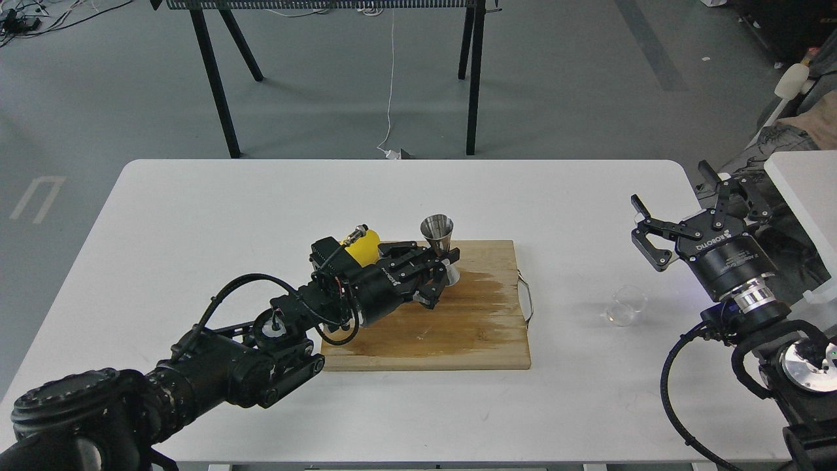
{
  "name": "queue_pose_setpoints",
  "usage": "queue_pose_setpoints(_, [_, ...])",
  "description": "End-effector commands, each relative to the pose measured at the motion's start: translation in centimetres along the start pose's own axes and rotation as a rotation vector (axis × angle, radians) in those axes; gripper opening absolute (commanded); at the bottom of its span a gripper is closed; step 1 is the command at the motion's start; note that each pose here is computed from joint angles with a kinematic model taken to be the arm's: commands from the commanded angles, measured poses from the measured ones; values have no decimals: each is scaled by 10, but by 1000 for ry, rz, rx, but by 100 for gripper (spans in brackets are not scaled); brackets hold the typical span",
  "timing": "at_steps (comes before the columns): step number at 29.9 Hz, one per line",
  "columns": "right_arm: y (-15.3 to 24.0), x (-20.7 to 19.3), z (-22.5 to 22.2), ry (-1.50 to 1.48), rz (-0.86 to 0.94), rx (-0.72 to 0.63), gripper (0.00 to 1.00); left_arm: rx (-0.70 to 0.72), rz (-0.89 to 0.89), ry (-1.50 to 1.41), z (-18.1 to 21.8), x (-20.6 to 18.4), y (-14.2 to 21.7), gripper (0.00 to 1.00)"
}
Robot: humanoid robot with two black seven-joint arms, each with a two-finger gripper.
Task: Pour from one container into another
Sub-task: 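Carry the jigger over the cutting board and tilt it to pour, then set the jigger upright on the cutting board and open the left gripper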
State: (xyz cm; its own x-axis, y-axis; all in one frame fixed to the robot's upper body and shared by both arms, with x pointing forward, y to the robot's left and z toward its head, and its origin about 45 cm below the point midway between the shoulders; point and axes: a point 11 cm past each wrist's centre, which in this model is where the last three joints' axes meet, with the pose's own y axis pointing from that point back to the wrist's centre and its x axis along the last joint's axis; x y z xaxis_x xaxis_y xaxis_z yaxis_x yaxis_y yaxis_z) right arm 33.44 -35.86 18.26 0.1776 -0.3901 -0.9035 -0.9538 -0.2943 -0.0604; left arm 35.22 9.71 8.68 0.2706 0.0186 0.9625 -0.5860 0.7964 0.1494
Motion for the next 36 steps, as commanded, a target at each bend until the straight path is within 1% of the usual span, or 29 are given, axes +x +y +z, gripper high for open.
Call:
queue_pose_setpoints(1, [0,0,1,0,1,-3,99,19,-39,5,-3,-16,9,10])
queue_pose_setpoints(7, [0,0,1,-1,1,-4,99,41,-69,21,-5,-32,19,10])
queue_pose_setpoints(14, [1,1,2,-1,2,-4,99,58,-80,17,-10,-35,23,10])
queue_pose_setpoints(18, [1,1,2,-2,4,-6,99,59,-82,20,-9,-36,23,14])
queue_pose_setpoints(21, [1,1,2,-2,4,-6,99,60,-84,23,-8,-38,24,18])
queue_pose_setpoints(30, [2,2,2,-2,5,-5,99,59,-85,26,-8,-39,25,42])
queue_pose_setpoints(35, [2,2,2,-2,7,-4,99,54,-83,31,-5,-40,24,52])
queue_pose_setpoints(36, [3,2,2,-3,8,-4,99,53,-83,32,-5,-40,24,56])
